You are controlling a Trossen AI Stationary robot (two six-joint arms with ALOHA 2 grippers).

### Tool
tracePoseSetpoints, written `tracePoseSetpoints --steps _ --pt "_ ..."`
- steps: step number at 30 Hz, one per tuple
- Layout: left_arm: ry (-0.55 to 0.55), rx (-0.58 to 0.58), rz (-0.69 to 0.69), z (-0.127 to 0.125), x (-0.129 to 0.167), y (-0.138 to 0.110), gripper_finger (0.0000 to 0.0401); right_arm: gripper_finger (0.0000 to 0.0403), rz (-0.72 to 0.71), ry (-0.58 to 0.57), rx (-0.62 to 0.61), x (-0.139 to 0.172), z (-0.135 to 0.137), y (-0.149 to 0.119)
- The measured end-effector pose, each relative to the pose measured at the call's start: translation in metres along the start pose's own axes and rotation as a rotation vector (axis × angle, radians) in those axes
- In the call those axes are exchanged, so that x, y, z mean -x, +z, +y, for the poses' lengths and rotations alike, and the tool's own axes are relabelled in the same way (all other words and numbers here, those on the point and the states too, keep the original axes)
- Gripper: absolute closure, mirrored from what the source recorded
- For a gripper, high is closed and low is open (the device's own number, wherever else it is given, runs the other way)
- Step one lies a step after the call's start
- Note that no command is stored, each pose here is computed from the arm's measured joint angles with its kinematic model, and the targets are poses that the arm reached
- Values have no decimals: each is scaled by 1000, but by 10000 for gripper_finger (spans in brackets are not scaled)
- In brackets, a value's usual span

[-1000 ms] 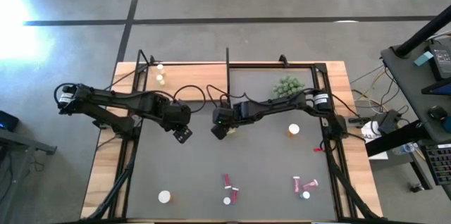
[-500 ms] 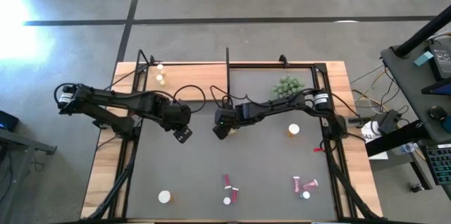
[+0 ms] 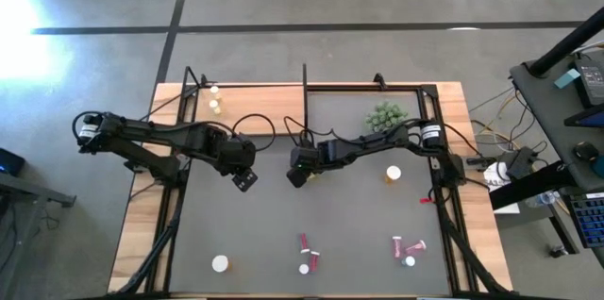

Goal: Pick and place medicine bottles onto shelf by color
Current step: Put the top left orange pill bottle on the shelf

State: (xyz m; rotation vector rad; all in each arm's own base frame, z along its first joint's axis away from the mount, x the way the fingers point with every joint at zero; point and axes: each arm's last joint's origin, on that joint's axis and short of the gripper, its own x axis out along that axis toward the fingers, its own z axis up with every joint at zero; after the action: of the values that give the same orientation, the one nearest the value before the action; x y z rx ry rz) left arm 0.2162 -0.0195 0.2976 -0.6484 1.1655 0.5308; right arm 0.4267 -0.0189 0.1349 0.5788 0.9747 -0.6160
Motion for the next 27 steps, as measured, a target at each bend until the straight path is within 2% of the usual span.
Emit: tracePoseSetpoints --steps 8,16,22,27 --pt "-4 1 -3 0 0 0 201 228 12 60 13 19 4 7" --pt "-44 5 -36 -4 0 3 201 240 -32 99 48 48 4 17" --pt "-141 -20 -128 -14 2 12 201 235 -72 134 83 99 -2 26" --pt "-248 -137 -345 -29 8 27 201 231 -155 191 139 159 -12 32"
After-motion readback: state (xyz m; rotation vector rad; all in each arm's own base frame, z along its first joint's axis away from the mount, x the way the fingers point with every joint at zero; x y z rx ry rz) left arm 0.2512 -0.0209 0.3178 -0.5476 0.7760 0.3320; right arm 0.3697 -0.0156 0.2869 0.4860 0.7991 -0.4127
